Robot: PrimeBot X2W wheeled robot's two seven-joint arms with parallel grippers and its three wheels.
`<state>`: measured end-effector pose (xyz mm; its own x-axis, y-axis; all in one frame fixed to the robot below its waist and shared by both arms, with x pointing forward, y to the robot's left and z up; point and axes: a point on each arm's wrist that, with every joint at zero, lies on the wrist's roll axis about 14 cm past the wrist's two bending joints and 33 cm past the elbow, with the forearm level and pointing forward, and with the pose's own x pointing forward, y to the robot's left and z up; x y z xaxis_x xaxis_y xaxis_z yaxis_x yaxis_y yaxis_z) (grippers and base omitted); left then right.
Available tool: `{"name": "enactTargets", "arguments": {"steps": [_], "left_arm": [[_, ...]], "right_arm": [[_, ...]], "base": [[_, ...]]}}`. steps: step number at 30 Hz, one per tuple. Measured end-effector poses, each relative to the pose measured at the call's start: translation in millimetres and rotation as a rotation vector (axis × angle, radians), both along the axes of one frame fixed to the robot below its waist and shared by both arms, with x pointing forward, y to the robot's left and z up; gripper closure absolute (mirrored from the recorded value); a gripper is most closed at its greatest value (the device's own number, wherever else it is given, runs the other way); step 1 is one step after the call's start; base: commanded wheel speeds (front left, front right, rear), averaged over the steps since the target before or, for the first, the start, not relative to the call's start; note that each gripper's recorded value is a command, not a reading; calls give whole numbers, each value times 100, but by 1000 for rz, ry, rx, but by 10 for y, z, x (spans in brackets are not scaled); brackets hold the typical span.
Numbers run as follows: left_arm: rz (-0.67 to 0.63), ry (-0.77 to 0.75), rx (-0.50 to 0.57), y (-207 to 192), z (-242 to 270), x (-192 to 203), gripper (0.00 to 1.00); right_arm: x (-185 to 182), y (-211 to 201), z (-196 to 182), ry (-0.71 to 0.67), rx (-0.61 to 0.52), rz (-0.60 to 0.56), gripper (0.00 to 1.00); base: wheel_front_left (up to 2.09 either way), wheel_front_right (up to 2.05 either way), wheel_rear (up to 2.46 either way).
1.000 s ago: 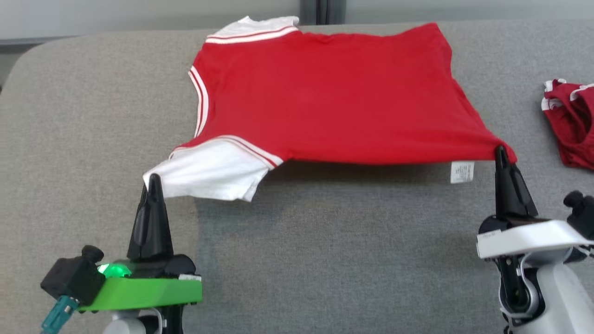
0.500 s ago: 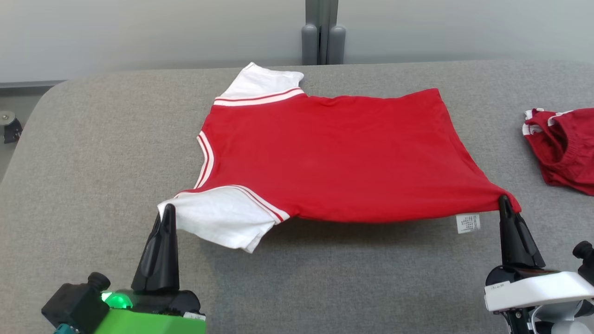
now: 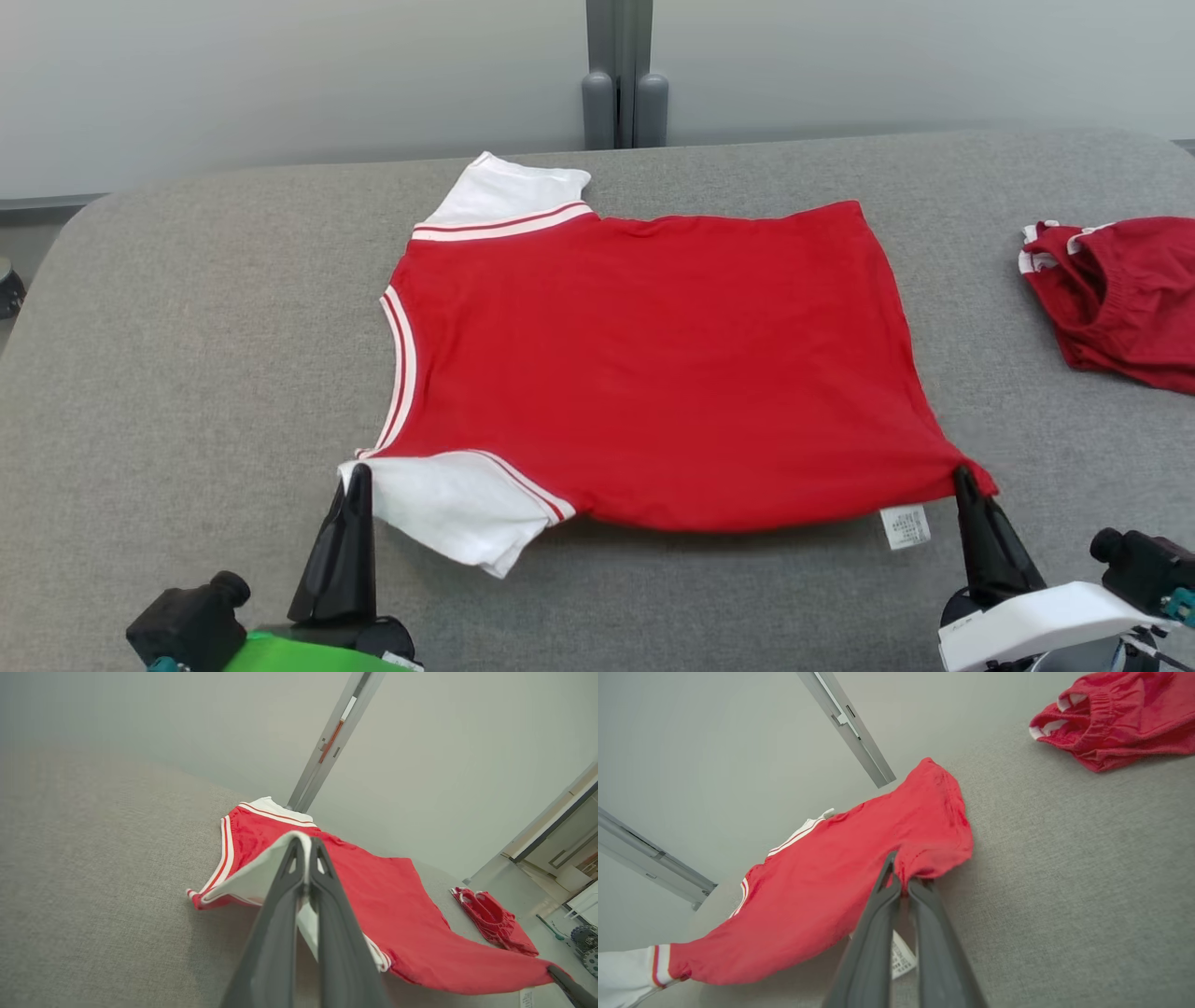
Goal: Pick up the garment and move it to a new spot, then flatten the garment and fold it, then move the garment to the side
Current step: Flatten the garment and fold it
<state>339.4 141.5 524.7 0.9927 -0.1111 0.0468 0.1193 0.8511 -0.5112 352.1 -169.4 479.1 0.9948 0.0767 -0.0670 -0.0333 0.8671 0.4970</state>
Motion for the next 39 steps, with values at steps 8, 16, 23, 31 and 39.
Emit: {"name": "enactTargets", "arguments": {"steps": [8,16,23,31,39], "left_arm": [[-24,78,4,-44,-305,167,100],[-46,58,35,-92,-365,639,100],[-79,26,70,-213,-374,1136,100],[-129,57,114,-394,-588,1513,100],[-150,76,110,-530,-699,1698,100]], "right_arm": [[112,86,-319,84,44,5,100],[373,84,-420,88,73,-15,100],[611,-25,-462,75,68,-58,100],[804,-37,-597,100,52,-64,100],[914,-69,-643,102,39,-76,57]], "base": [[0,0,0],[0,0,0],[0,0,0],[0,0,0],[0,0,0]]}}
